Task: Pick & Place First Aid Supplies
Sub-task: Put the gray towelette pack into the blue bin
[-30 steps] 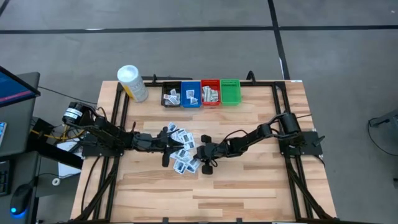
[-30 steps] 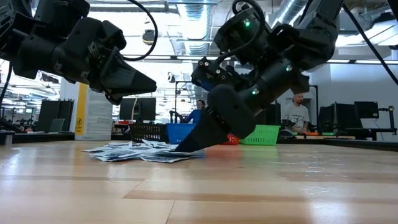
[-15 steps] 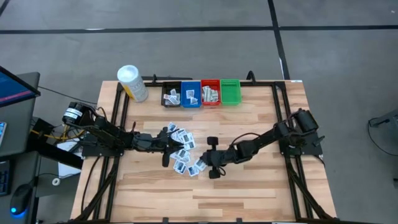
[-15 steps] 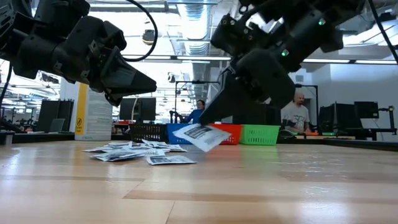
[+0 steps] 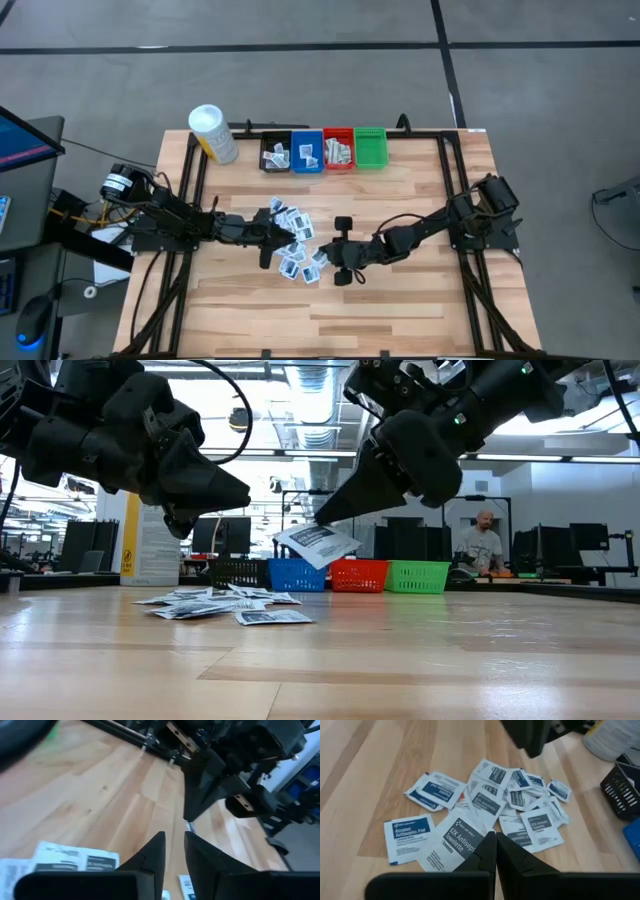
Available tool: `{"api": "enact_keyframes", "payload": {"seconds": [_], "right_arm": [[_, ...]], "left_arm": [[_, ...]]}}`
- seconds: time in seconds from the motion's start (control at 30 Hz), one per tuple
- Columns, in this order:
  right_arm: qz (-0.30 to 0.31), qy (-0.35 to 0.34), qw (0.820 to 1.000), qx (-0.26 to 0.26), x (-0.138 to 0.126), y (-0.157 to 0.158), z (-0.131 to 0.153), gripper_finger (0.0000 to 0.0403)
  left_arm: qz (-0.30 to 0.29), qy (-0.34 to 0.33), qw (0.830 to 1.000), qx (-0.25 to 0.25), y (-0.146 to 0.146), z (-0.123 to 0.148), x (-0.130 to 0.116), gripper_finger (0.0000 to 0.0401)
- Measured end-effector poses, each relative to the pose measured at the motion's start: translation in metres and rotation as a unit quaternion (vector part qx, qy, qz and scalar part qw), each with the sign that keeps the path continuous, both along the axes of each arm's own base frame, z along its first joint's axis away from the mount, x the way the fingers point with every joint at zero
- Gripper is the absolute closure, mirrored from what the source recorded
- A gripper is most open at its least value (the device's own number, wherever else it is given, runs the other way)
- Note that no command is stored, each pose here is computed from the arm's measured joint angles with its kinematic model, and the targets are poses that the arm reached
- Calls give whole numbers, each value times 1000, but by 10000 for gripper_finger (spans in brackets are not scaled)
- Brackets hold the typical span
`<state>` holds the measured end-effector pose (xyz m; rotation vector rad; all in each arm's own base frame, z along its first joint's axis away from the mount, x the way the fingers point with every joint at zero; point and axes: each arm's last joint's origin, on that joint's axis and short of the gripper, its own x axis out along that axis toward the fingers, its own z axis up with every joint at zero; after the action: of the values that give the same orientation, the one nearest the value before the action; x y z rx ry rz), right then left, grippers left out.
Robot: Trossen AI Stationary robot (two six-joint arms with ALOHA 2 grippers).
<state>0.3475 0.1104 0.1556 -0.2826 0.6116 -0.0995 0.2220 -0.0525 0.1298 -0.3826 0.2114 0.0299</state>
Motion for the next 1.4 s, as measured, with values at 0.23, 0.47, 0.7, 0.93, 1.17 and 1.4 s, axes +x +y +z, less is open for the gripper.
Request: {"api": "enact_keyframes", "payload": {"seconds": [0.23,0.47,0.7,0.93,1.17,1.4], "right_arm": [[-12,-18,999,-26,6,-4,7,403],[1,-40,997,-60,20,-7,27,403],[7,-49,996,-79,27,-10,39,403],[-2,-60,994,-92,31,-13,46,403],[-12,-72,992,-100,32,-13,48,403],[-10,-69,993,-100,32,-13,48,400]], "left_arm": [[-3,-2,1000,-25,-1,2,2,280],[-7,-22,999,-42,-4,13,14,243],[-36,-24,998,-49,-6,15,16,244],[-36,-23,998,-47,-6,15,16,251],[-20,-21,999,-45,1,15,17,267],[-2,-23,999,-31,10,15,19,342]]}}
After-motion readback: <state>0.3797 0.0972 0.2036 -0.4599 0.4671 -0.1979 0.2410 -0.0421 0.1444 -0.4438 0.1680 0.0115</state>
